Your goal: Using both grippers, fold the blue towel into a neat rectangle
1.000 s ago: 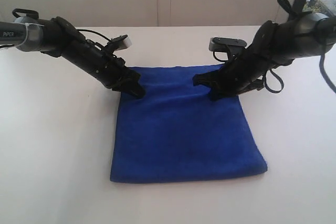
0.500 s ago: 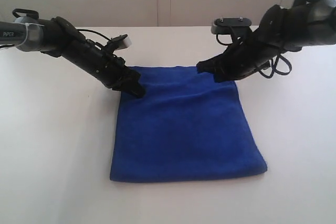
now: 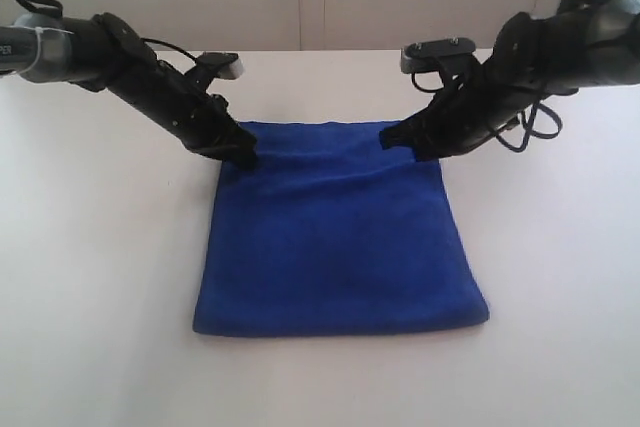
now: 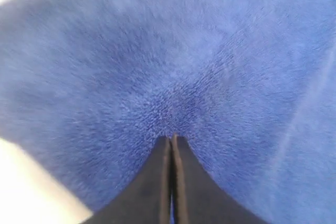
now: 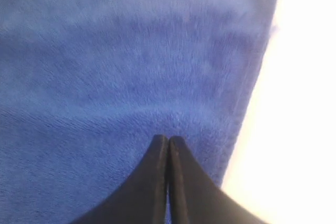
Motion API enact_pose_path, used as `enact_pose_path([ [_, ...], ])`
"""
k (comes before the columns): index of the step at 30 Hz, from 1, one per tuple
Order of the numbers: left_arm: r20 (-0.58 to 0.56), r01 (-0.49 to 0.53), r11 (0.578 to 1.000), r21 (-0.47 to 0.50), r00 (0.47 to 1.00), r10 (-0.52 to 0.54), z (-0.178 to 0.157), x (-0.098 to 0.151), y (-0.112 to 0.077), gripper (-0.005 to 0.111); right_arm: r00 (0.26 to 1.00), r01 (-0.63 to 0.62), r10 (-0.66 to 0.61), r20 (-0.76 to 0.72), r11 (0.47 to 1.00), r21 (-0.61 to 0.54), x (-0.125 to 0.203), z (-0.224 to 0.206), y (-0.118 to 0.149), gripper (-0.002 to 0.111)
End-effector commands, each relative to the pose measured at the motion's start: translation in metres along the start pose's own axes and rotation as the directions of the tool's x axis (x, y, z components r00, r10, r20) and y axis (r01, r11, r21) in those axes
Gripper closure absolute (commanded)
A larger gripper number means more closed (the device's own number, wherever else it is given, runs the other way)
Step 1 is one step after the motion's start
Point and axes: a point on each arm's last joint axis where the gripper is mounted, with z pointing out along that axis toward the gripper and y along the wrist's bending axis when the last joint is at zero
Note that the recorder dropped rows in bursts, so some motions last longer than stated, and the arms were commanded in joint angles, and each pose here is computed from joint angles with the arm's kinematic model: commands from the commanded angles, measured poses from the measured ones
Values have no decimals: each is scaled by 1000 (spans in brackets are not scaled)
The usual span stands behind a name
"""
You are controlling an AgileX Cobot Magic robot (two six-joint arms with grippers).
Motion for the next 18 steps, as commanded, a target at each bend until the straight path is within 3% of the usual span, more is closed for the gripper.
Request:
enact_pose_path([
  [1, 29, -73, 997, -19, 997, 73, -41, -16, -20, 107, 997, 56, -56, 48, 998, 13, -11, -34, 4, 108],
  [8, -41, -42, 998, -48, 998, 40, -72, -18, -36, 107, 997, 68, -69, -43, 997, -23, -5, -60, 10, 108],
  [18, -174, 45, 999, 30, 984, -39, -100, -6, -64, 107, 982, 18, -30, -184, 998, -68, 17, -85, 17, 108],
])
